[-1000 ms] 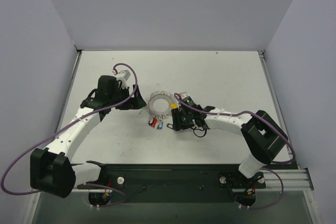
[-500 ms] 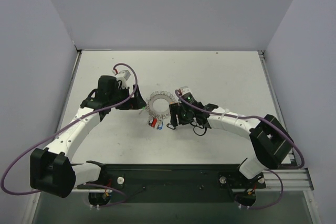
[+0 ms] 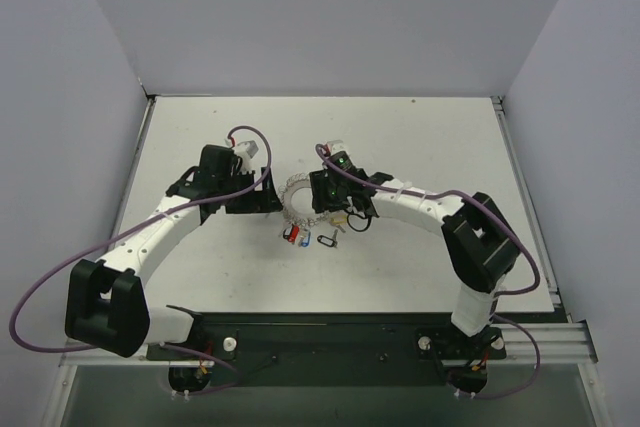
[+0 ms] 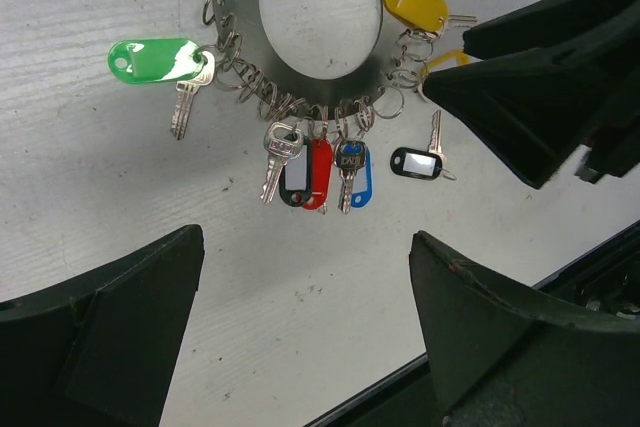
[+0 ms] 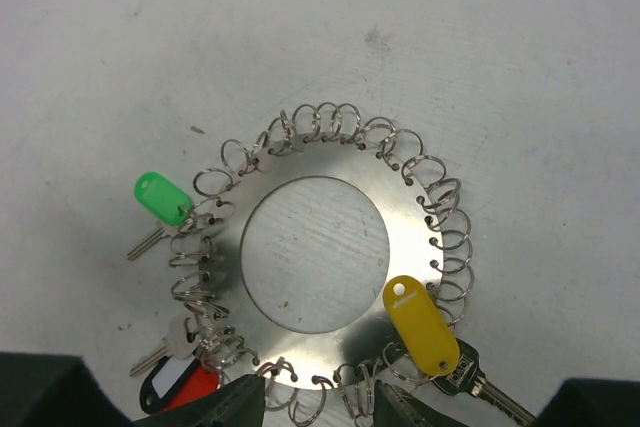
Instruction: Put the keys on the keyring
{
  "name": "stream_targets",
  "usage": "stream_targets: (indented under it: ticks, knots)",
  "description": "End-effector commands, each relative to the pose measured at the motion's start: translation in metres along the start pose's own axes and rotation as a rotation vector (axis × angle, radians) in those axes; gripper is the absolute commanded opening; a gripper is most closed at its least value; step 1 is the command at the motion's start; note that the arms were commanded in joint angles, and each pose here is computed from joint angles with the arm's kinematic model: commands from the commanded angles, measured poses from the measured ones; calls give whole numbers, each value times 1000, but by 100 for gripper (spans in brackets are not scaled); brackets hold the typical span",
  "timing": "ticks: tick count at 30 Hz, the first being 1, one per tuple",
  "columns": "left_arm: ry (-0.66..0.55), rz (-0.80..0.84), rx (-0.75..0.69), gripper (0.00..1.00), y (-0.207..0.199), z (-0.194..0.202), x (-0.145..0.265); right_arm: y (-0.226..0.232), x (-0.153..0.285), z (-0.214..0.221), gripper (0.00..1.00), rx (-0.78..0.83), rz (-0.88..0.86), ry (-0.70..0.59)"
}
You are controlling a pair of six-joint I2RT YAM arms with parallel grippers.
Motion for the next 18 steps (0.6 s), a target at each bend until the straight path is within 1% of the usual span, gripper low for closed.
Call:
stream_targets:
  ticks: [1,4,6,10,18]
  knots:
    - [-74,53,-39,93,-17,-22,12,-10,-10,-5,45,-8,38,20]
    - [-69,56,-43,93,-17,-21,12,-17,-13,-5,41,-35,48,25]
    - [-65,51,-42,93,-16,-19,11,-18,-12,-3,41,-38,42,33]
    - [-55,50,-41,93,-14,-17,7,-8,-8,1,41,6,-6,42]
    - [-44,53,-39,93,-13,-16,3,9,-7,1,40,75,-46,38]
Point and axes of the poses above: each gripper's point midway between its finger pads, its own x axis back along the fingers, its own y axis along the line the jaws close on, z = x × y, the point moved 1 cm from there along x, back along the fingers, and after that the axes turned 1 degree about x, right-handed, at the moved point
